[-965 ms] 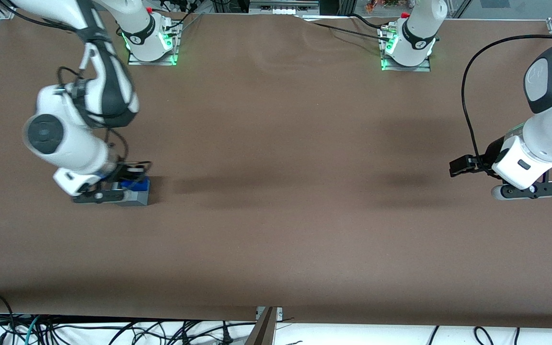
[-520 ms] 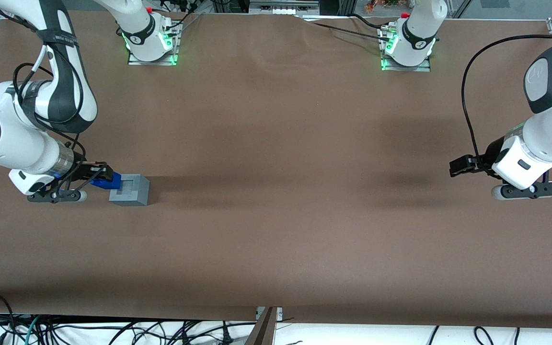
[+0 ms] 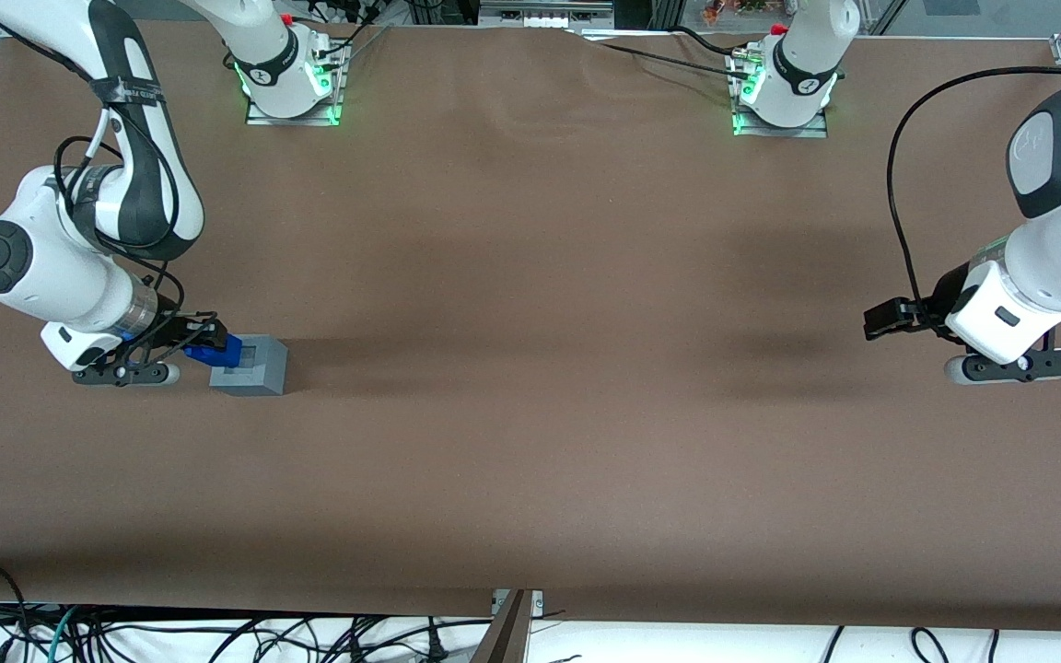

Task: Insert blue part into gray base with right arm
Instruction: 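Carry the blue part over the gray base's opening, then lower the blue part into the gray base's opening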

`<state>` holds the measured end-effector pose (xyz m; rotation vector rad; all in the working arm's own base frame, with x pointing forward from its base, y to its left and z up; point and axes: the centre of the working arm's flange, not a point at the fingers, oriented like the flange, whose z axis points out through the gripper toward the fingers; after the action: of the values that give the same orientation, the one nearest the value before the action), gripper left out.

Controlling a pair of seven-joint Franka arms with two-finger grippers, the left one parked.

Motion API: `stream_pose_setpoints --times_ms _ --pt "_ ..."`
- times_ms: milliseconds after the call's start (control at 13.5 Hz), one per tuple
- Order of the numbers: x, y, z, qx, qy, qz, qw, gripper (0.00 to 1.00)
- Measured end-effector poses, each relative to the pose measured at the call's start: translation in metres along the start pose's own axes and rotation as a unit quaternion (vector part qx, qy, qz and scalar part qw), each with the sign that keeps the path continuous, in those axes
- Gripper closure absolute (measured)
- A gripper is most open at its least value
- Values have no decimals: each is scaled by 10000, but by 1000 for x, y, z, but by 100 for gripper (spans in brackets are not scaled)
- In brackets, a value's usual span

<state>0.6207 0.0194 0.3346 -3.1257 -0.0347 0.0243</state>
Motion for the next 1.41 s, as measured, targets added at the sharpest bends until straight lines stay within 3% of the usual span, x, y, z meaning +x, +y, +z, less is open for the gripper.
stream_pose_setpoints --times_ms 1411 --pt "-1 -10 21 9 131 -36 9999 50"
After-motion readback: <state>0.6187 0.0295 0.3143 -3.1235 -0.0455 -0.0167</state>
